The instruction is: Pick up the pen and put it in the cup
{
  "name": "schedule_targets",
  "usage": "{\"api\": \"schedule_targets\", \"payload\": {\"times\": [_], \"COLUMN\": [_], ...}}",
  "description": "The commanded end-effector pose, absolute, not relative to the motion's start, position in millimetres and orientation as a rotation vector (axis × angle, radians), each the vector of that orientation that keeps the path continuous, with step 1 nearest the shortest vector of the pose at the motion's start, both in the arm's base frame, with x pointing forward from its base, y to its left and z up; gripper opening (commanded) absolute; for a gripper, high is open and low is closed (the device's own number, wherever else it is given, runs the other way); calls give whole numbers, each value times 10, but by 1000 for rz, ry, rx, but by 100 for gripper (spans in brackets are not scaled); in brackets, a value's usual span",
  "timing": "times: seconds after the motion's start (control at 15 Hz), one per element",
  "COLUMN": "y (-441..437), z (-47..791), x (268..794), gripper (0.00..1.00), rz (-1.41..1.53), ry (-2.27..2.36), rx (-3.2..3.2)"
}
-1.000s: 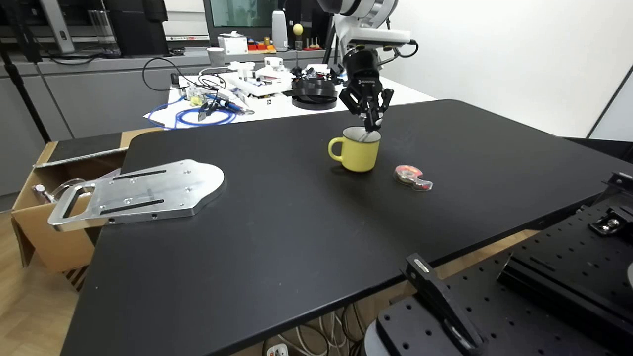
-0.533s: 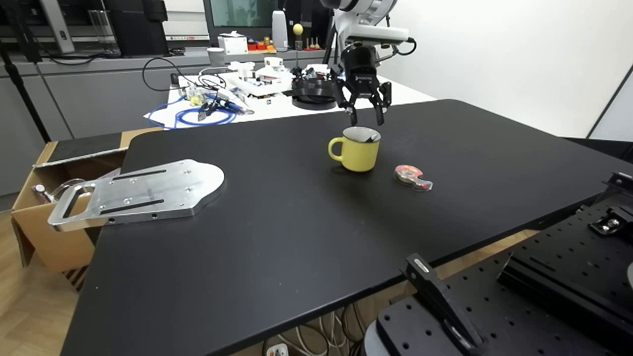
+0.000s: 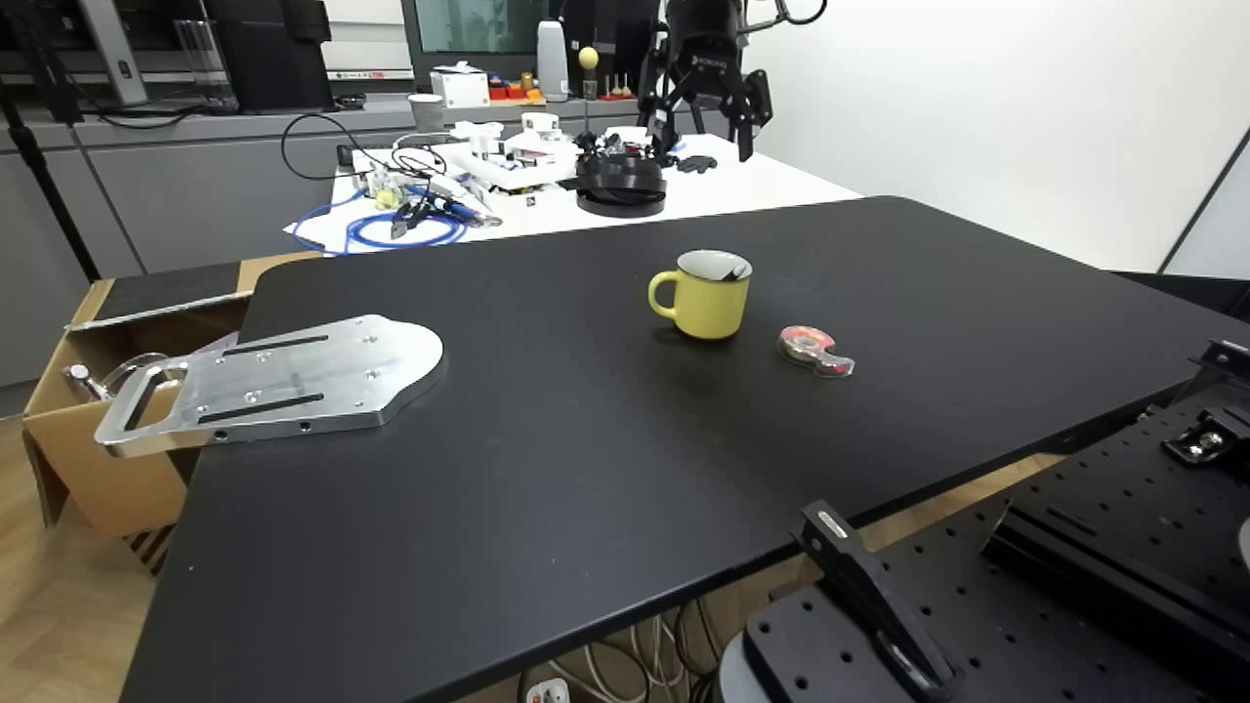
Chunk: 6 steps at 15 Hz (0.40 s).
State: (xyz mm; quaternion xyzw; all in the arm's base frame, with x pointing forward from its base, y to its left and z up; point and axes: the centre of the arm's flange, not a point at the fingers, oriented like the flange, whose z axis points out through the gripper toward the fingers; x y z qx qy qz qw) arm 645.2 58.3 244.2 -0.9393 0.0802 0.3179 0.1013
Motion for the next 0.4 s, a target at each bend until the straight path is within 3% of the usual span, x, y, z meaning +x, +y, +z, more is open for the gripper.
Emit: {"api": "schedule_targets", "payload": {"times": [0.0,0.33], "y": [476,490], "z": [2750,2690], "x": [6260,6372], "gripper": [100,100], "rz": [923,922], "ry": [209,206], "rx": [-2722,-2747]}}
